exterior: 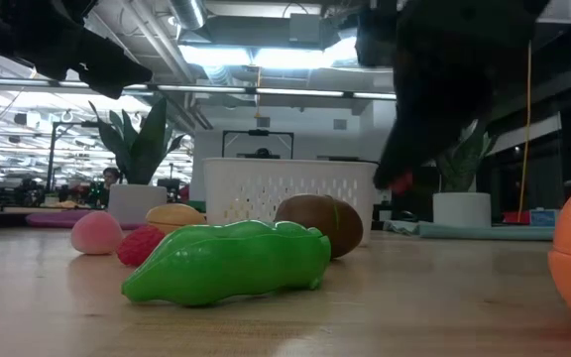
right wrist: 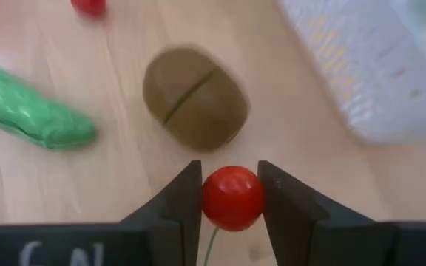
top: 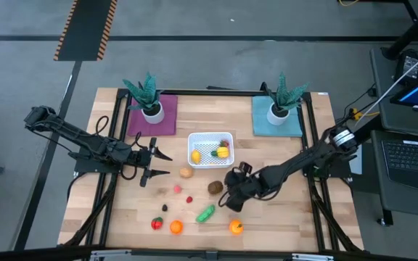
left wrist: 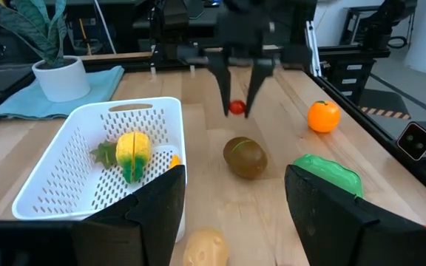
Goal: Pick and placing Produce into tupperware
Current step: Put the red cherry into the white bin
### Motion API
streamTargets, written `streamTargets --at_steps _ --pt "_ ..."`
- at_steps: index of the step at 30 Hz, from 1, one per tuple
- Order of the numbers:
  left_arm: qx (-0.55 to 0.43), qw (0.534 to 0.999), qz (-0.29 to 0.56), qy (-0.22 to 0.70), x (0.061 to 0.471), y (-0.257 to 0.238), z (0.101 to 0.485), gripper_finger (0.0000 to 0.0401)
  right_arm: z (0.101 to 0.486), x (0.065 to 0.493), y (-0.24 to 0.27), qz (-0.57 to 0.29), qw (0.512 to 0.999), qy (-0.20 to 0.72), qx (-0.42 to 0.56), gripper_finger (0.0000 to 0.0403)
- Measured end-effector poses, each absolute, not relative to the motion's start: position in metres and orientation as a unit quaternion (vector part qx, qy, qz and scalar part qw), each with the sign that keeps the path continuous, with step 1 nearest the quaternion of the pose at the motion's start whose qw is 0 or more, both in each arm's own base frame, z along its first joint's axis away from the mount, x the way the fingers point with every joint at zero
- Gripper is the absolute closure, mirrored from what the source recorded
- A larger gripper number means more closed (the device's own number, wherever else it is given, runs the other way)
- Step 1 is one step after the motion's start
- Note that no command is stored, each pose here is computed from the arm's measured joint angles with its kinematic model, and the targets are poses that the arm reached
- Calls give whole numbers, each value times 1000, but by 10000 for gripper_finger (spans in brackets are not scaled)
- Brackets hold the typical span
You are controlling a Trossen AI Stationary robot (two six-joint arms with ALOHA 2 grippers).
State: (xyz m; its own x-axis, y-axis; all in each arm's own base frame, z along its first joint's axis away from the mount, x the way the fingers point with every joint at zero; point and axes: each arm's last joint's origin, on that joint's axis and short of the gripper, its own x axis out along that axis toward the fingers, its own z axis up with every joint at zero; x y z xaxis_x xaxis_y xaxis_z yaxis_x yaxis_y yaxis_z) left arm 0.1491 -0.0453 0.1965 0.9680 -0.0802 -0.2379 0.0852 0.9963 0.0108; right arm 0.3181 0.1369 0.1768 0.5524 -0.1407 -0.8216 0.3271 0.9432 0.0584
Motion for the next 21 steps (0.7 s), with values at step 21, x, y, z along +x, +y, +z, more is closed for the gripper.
streamTargets --at_steps 21 --pt "12 992 -42 121 149 -45 196 177 198 250 84 -89 975 191 68 285"
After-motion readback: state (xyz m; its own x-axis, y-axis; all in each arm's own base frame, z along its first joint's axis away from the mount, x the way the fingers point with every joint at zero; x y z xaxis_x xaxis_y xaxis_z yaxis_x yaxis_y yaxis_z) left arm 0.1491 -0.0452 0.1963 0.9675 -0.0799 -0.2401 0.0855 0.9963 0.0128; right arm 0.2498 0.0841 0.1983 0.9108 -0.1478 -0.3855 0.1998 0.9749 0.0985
